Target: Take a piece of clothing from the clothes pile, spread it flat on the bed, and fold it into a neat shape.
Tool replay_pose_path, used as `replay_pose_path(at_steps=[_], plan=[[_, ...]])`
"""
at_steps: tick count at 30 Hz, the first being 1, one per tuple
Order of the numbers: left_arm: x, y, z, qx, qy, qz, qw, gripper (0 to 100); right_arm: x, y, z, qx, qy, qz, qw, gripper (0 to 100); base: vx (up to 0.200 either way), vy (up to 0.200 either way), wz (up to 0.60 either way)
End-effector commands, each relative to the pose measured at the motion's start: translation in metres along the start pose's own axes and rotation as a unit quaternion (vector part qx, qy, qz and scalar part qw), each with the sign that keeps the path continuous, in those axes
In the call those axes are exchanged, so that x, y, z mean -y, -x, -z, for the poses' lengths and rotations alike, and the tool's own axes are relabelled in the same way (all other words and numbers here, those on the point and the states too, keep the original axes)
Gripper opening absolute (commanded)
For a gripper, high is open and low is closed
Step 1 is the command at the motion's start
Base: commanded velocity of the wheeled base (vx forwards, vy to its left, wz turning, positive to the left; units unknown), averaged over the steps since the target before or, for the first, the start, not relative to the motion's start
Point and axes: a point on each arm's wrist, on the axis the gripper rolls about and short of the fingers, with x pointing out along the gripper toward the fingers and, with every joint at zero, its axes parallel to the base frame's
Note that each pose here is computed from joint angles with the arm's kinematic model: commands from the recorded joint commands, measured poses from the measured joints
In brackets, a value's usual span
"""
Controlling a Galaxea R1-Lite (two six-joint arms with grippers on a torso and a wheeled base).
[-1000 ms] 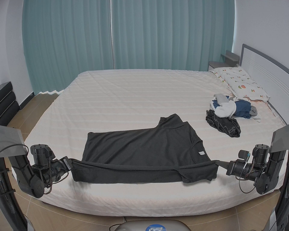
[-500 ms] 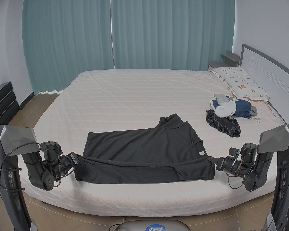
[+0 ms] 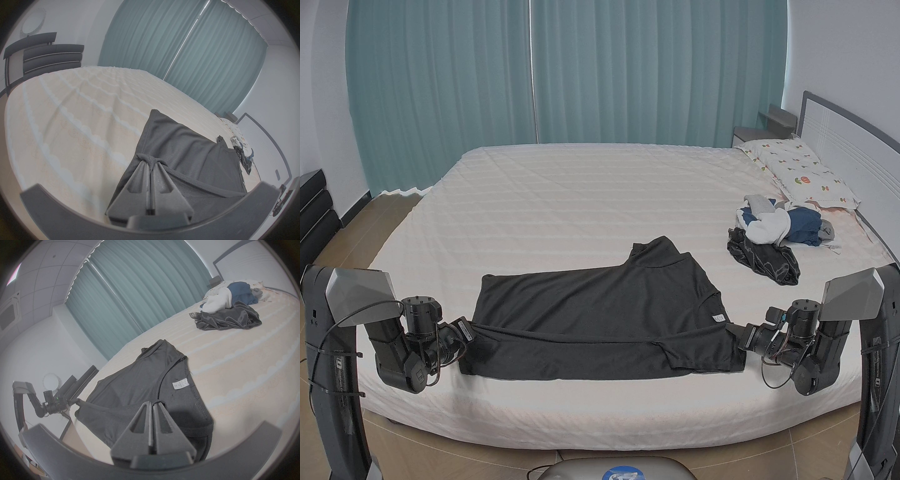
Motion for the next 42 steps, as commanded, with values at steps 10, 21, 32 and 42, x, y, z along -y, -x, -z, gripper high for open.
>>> replay_pose_path(at_steps=[10,21,32,42], plan=[[-0.004,-0.012,0.007,-0.004,0.025,-0.005,0.9997,0,0.007,-0.017,0.008,0.006,-0.013,0.000,0.9999,0,0.000,0.000,0.00],[-0.006,-0.013,0.010,-0.009,0.052,-0.008,0.9986,100,0.008,-0.025,0.014,0.007,-0.021,0.002,0.9997,100,0.000,0.000,0.00],[-0.005,-0.003,-0.005,0.013,0.103,-0.004,0.9945,100,0.005,-0.007,-0.003,0.034,-0.108,0.028,0.9932,100,0.000,0.000,0.00],[-0.001,0.014,-0.018,-0.001,0.115,0.036,0.9927,100,0.007,0.003,-0.001,0.030,-0.195,0.039,0.9796,100,0.000,0.000,0.00]])
